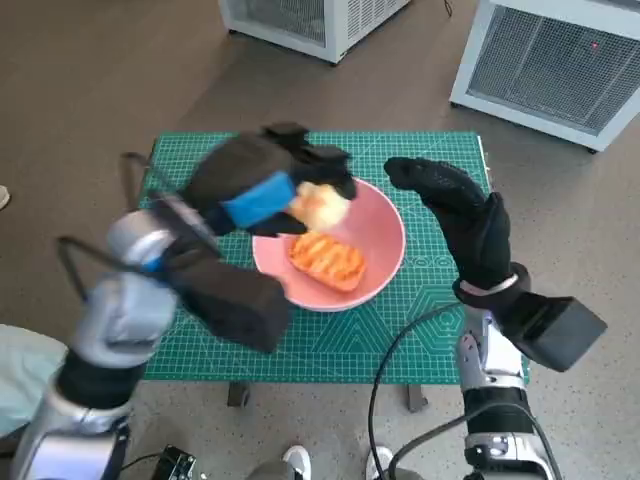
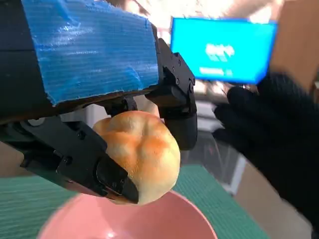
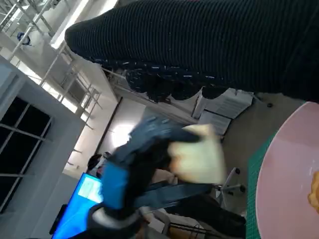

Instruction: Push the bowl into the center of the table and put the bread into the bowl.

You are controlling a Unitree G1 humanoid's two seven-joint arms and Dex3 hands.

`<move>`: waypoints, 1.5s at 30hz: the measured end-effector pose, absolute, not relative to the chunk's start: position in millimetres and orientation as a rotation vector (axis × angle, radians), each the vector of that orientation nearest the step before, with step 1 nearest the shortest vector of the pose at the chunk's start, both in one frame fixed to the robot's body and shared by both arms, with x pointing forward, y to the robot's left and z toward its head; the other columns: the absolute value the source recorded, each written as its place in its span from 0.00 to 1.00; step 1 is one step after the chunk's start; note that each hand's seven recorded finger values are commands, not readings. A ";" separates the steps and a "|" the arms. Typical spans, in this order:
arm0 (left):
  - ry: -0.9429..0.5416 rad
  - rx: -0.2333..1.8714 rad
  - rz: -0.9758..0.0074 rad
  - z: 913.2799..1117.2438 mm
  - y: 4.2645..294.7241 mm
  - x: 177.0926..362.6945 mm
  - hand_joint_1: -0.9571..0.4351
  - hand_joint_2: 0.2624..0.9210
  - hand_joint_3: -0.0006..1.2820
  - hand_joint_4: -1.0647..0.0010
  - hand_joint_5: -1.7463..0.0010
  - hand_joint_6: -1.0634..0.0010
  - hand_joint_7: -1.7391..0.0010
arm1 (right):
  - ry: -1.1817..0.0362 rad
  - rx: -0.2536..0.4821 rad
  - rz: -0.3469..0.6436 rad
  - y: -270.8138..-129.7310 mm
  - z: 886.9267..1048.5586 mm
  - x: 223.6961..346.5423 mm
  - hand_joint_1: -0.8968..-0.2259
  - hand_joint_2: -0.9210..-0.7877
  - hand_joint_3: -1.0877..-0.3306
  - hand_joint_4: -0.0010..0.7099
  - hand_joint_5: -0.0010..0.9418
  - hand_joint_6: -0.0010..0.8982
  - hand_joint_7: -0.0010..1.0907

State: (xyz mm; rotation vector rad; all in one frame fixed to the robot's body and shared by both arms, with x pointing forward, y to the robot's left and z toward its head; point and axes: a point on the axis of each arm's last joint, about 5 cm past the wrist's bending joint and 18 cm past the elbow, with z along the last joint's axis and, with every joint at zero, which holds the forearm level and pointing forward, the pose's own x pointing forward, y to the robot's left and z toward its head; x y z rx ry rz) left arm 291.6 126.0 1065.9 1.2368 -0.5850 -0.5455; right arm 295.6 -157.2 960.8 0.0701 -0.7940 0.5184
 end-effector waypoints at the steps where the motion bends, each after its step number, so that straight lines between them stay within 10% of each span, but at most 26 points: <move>1: -0.576 1.243 -0.558 1062.5 124.6 293.6 0.69 1.00 0.02 0.28 0.37 0.40 0.35 | -0.796 0.070 0.518 -157.3 961.1 295.4 0.25 0.00 0.46 0.31 0.00 0.00 0.55; 10: -0.449 1.275 -0.622 1036.0 120.9 307.9 0.69 1.00 0.10 0.40 0.28 0.50 0.30 | -0.803 0.068 0.517 -158.1 961.8 293.5 0.26 0.00 0.46 0.30 0.00 0.00 0.55; 14: -0.389 1.270 -0.622 1029.7 120.2 311.0 0.68 0.93 0.06 0.59 0.79 0.54 0.72 | -0.802 0.069 0.513 -158.6 960.8 292.5 0.26 0.00 0.46 0.30 0.00 0.00 0.55; 19: -0.326 1.272 -0.603 1027.0 119.1 312.4 0.65 0.87 0.02 0.67 0.96 0.58 0.91 | -0.798 0.072 0.507 -158.8 959.8 291.7 0.26 0.00 0.46 0.30 0.00 0.00 0.55; 45: -0.445 0.942 -0.526 1030.2 141.8 301.5 0.61 0.82 0.00 0.87 1.00 0.68 1.00 | -0.789 0.085 0.497 -156.4 957.3 292.3 0.26 0.00 0.46 0.30 0.00 0.00 0.56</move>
